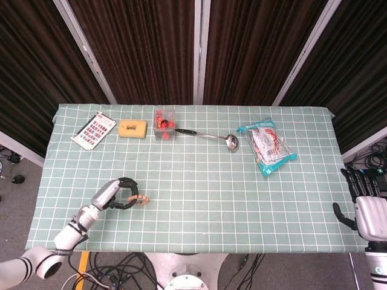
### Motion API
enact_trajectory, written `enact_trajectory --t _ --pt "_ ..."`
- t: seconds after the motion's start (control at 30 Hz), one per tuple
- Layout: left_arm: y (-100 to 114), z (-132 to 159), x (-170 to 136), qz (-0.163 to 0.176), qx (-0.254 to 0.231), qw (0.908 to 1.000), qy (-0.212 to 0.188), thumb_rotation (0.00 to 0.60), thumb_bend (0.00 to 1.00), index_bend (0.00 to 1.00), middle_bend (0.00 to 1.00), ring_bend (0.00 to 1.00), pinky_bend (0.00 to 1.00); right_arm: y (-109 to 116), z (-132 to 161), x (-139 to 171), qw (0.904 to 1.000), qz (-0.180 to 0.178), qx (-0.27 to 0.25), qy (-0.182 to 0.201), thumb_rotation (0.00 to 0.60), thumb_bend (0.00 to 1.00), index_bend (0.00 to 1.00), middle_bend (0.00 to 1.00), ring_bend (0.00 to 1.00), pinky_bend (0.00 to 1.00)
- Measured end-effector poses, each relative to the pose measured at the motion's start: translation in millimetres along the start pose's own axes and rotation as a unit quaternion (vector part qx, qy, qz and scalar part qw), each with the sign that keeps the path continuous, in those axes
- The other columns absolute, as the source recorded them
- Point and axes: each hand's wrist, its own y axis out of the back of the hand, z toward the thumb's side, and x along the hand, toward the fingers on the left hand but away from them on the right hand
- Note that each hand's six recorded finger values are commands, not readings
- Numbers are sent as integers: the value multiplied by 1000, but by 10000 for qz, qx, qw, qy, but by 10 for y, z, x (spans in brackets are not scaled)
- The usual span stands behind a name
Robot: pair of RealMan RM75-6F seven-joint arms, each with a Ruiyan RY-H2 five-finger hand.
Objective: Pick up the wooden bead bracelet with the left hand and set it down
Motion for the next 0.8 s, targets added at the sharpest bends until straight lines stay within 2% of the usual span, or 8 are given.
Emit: enact_trajectory --t 0.07,0.17,0.4,0.5,0.57,0.63,0.73,0.8 --pt "6 23 11 -20 -891 9960 60 600 446 580 579 266 209 15 2 -1 10000 -16 -36 10 600 284 0 29 0 0" --pt "2 69 29 -82 -2271 9737 157 600 441 575 577 266 209 70 10 -6 9999 -83 -91 40 600 284 0 29 0 0" --pt "-58 213 60 -321 -4746 8790 328 600 425 558 567 266 209 177 37 9 9997 -221 -46 74 600 284 0 29 0 0" --pt "-89 279 74 -456 -5371 8415 367 600 420 558 565 266 204 179 37 22 9997 -217 -50 60 600 284 0 29 0 0" --pt "-107 317 85 -546 -5618 8246 381 600 413 558 562 266 196 177 39 26 9997 -213 -49 58 600 284 0 29 0 0" --pt "-121 355 103 -633 -5757 8143 380 566 407 558 558 266 191 179 40 28 9997 -218 -50 59 600 284 0 29 0 0" --pt "-123 380 119 -679 -5737 8155 351 480 406 554 554 266 189 191 37 28 9997 -237 -46 55 600 284 0 29 0 0" --pt "-122 392 126 -693 -5714 8170 343 475 406 553 554 266 189 202 35 25 9997 -251 -46 54 600 284 0 29 0 0"
